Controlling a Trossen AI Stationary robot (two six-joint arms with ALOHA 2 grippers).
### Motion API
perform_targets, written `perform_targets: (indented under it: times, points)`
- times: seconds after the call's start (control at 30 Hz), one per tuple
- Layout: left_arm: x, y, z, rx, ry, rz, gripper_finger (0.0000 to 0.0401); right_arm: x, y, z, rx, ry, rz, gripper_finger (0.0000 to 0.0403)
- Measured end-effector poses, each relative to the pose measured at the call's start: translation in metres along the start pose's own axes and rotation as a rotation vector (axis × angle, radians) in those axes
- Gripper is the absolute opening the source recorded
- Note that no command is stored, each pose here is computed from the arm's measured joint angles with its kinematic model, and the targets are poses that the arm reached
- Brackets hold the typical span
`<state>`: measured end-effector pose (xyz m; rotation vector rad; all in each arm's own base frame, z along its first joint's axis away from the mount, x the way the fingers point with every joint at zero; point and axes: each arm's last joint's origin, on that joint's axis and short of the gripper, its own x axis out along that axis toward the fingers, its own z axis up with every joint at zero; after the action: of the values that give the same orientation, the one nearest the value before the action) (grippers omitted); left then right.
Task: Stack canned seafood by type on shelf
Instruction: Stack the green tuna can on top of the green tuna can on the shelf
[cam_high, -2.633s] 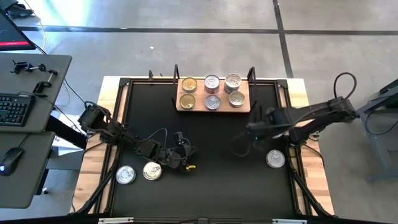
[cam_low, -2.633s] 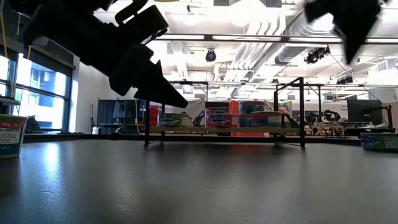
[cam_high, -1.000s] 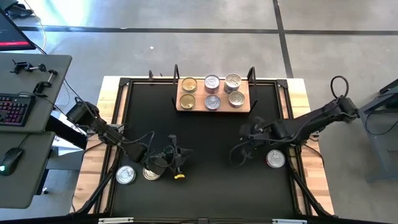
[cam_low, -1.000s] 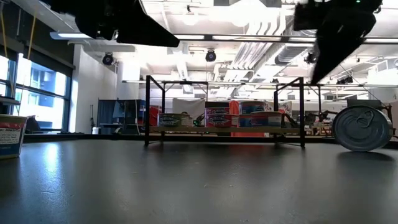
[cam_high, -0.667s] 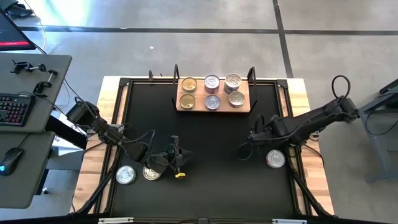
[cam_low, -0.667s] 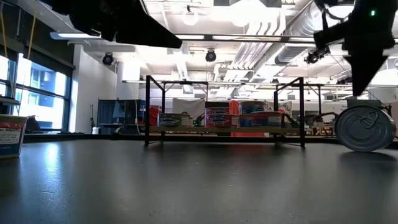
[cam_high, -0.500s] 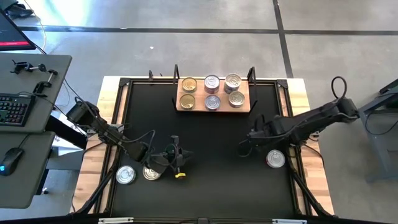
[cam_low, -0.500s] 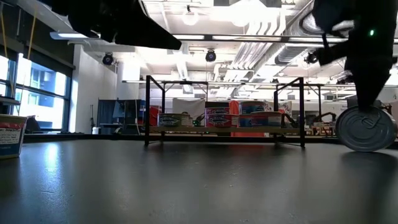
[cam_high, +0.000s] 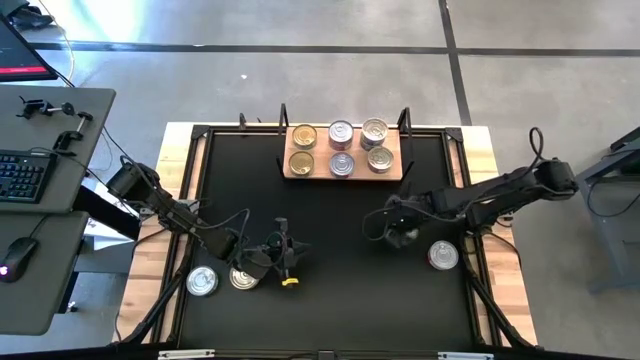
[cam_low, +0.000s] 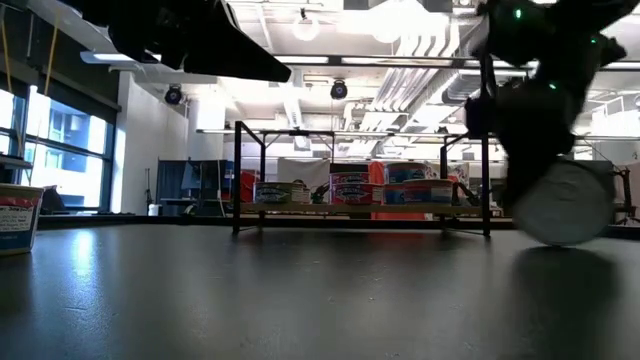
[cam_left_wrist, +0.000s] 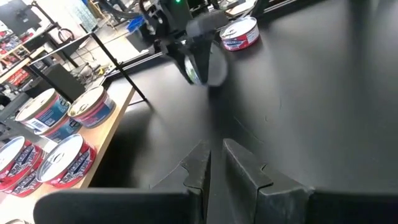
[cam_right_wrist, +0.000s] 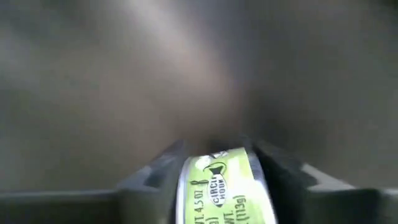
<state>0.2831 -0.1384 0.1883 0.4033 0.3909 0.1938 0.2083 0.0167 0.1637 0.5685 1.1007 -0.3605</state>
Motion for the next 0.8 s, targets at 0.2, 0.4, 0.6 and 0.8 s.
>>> perform_targets:
  times: [0.2, 0.4, 0.6, 0.8]
  points:
    - [0.0, 0.0, 0.0, -0.002, -0.002, 0.001, 0.0035, 0.002, 0.018, 0.015, -0.097, -0.22, 0.243, 0.0126]
    - [0.001, 0.002, 0.0, -0.004, -0.001, 0.006, 0.0035, -0.006, 0.027, 0.029, -0.11, -0.382, 0.308, 0.0126]
    - [0.007, 0.002, -0.003, 0.346, -0.007, -0.108, 0.0035, 0.002, 0.033, 0.049, -0.103, -0.47, 0.479, 0.0126]
    - [0.017, -0.009, -0.015, 0.961, -0.04, -0.173, 0.0052, 0.034, 0.029, 0.077, -0.057, -0.466, 0.791, 0.0126]
